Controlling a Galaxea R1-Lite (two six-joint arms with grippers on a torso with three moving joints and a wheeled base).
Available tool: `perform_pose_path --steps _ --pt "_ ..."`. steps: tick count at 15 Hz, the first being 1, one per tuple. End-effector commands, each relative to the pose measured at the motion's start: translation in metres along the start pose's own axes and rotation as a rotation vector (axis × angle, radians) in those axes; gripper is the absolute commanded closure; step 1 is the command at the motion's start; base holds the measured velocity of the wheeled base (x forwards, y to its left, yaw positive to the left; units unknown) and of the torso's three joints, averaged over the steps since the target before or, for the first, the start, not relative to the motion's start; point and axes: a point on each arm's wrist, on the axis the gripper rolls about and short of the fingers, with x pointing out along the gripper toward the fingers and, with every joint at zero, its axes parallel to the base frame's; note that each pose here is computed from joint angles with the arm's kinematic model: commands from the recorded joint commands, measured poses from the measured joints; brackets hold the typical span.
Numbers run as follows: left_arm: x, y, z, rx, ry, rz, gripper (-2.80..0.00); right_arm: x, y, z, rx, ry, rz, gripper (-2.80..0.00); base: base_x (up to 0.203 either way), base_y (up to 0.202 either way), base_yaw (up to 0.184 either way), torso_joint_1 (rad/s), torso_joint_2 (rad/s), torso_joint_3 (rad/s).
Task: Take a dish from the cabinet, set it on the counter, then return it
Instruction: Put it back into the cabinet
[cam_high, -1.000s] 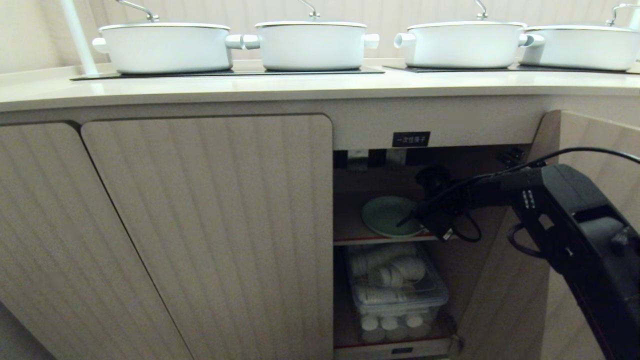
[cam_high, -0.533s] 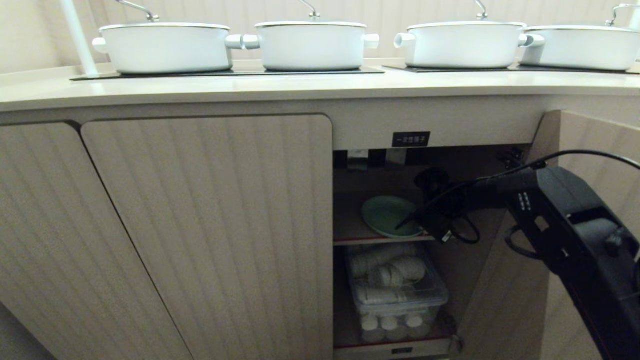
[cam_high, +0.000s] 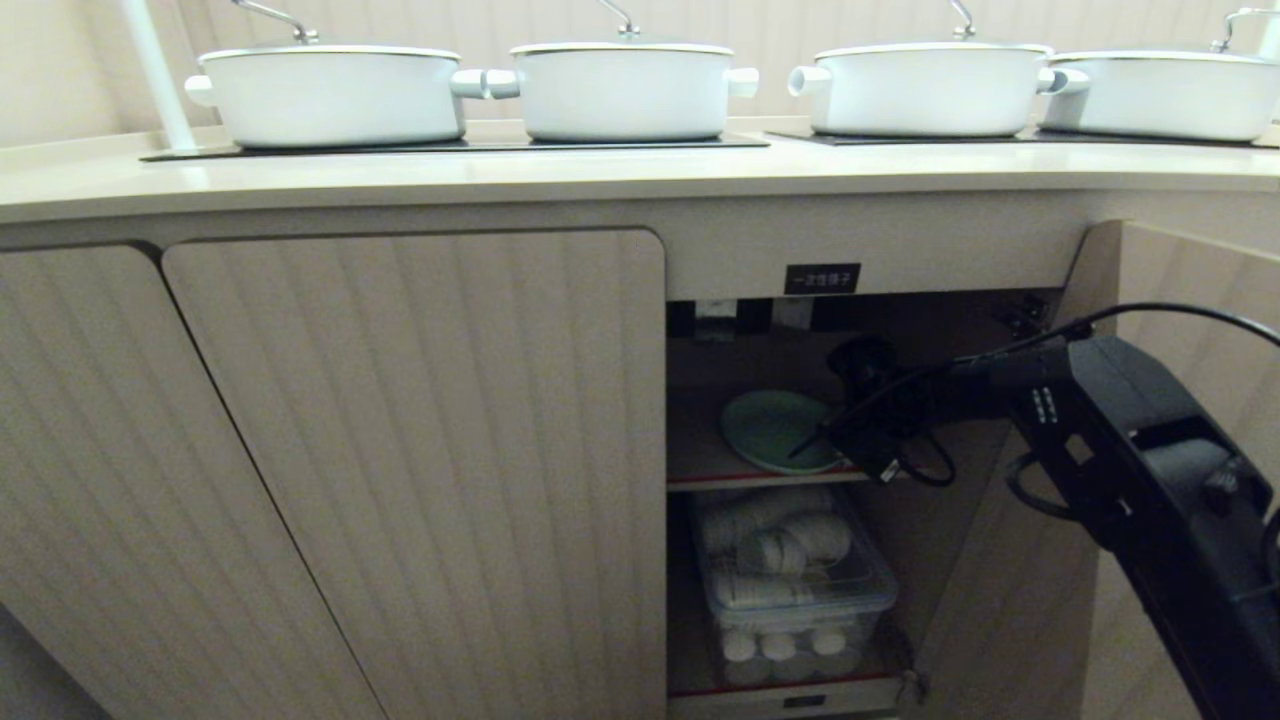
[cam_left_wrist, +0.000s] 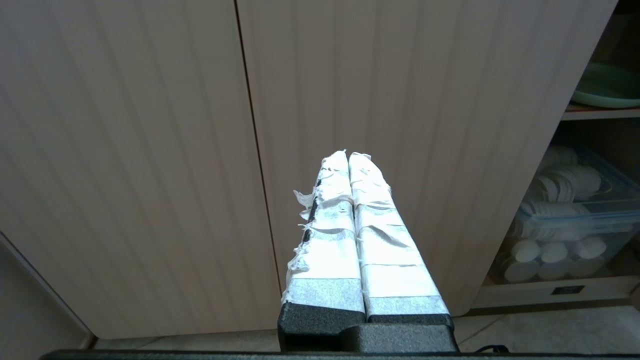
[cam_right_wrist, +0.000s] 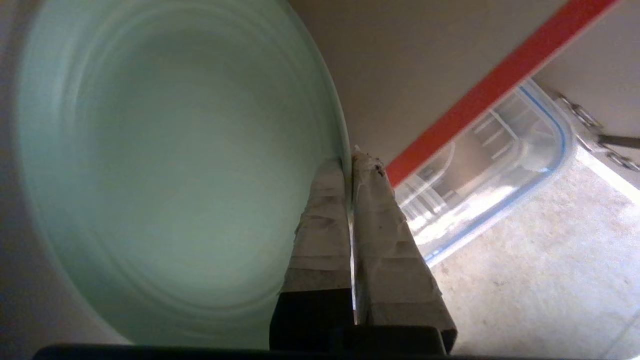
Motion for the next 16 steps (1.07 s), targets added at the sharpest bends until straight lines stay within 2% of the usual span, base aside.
perform_pose_path --steps 1,7,11,16 --pt "0.0 0.0 0.0 0.0 0.0 0.0 0.0 0.0011 -0.0004 -0.0007 0.005 0.001 -0.003 0.0 0.0 0.0 0.0 0.0 0.0 0.0" --pt "0.0 0.0 0.0 0.0 0.0 -0.001 0.0 0.0004 0.0018 0.001 0.008 -0.012 0.011 0.0 0.0 0.0 0.0 0.0 0.0 0.0" --pt "0.0 0.0 0.0 0.0 0.0 0.001 0.0 0.0009 0.0059 0.0045 0.019 -0.042 0.055 0.0 0.0 0.0 0.0 0.0 0.0 0.0" --pt "0.0 0.0 0.0 0.0 -0.001 0.0 0.0 0.0046 0.005 0.0032 0.014 -0.044 0.054 0.0 0.0 0.0 0.0 0.0 0.0 0.0"
